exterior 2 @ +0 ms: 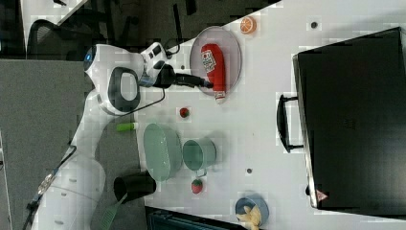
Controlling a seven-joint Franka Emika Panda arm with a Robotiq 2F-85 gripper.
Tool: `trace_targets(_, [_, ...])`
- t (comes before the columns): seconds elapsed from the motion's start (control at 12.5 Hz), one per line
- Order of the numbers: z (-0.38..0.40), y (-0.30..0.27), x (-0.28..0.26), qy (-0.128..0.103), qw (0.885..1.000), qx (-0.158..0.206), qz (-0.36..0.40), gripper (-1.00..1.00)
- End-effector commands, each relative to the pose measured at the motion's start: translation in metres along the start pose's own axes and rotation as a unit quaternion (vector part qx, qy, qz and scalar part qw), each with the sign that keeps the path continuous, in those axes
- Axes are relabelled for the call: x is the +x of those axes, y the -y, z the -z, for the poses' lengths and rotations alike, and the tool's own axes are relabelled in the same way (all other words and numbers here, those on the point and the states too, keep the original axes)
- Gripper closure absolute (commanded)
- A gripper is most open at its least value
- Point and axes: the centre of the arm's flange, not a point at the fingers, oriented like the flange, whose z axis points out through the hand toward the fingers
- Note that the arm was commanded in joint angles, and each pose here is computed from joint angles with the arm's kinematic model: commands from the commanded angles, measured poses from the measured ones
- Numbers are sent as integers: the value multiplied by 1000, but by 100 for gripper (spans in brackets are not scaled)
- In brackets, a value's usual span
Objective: Pick ketchup from plate and place it on table.
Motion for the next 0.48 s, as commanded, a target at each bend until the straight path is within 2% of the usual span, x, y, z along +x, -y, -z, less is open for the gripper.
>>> trace_targets(0.08, [11,43,11,-50,997,11,65,-100])
trace_targets(0.24, [-17,49,19,-60,995,1,77,-100])
trace_targets(0.48, [-43,52,28,-81,994,9,80,-100])
